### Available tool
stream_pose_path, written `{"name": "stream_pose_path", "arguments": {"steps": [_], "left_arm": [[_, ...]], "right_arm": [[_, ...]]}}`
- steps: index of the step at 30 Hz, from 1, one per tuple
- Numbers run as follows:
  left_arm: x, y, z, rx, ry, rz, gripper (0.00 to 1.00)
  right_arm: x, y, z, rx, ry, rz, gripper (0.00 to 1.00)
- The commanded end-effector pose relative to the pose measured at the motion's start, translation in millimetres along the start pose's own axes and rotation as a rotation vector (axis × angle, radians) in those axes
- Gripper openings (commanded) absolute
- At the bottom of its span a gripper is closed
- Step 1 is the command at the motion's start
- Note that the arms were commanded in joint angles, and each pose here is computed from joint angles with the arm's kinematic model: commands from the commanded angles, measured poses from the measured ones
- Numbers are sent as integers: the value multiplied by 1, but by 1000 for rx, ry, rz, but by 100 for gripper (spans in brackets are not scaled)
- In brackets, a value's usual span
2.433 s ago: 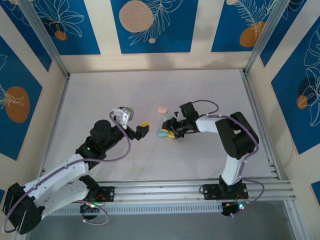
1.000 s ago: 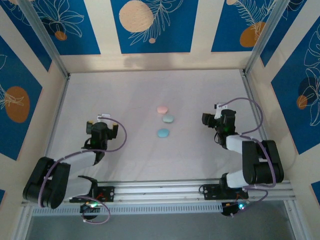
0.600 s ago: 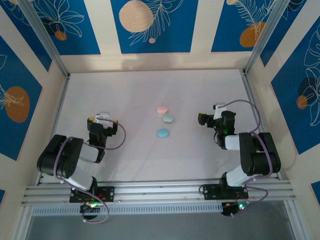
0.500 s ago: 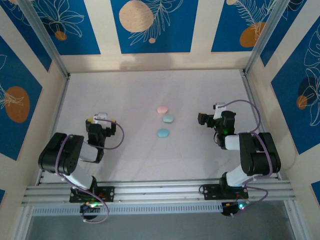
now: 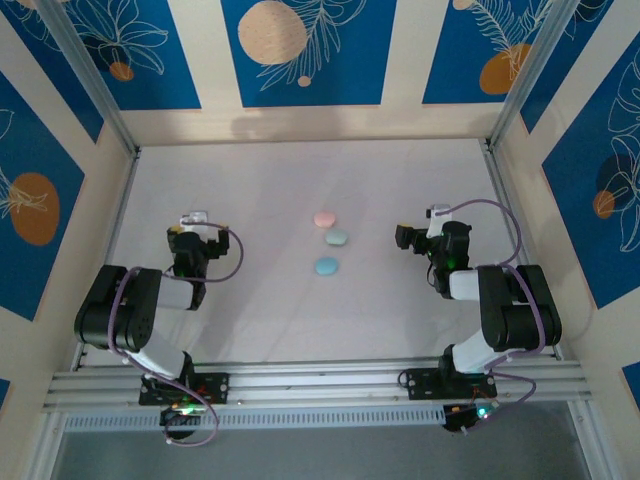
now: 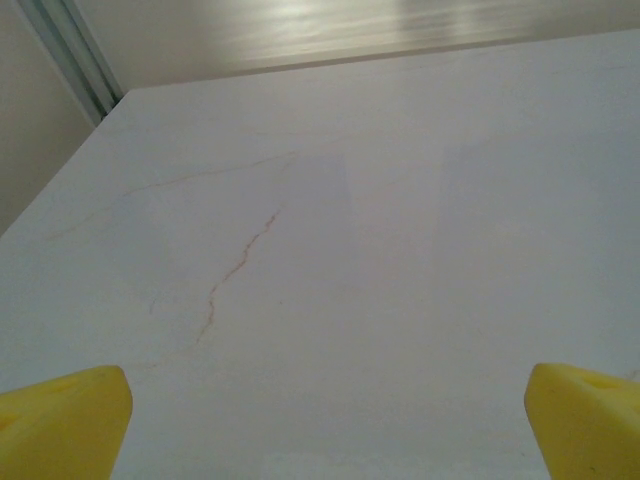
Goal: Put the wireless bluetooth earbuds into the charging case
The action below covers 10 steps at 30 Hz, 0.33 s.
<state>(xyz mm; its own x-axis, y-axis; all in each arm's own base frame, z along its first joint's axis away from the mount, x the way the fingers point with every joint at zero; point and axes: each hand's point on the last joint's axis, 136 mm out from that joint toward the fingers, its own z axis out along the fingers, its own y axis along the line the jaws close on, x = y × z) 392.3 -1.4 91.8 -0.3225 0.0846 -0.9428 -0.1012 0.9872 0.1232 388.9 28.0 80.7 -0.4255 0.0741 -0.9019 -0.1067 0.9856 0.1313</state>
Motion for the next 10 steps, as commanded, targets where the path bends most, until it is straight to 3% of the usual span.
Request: {"name": "stream_pose_path", "arguments": {"steps": [1, 10], "left_arm": [[-3, 2, -1, 7, -8, -21, 100], [-3, -3, -1, 34, -10, -9, 100]], "right_arm": [[-15, 1, 1, 21, -56, -25, 99], [-14, 0, 1, -4, -44, -9, 99]]}}
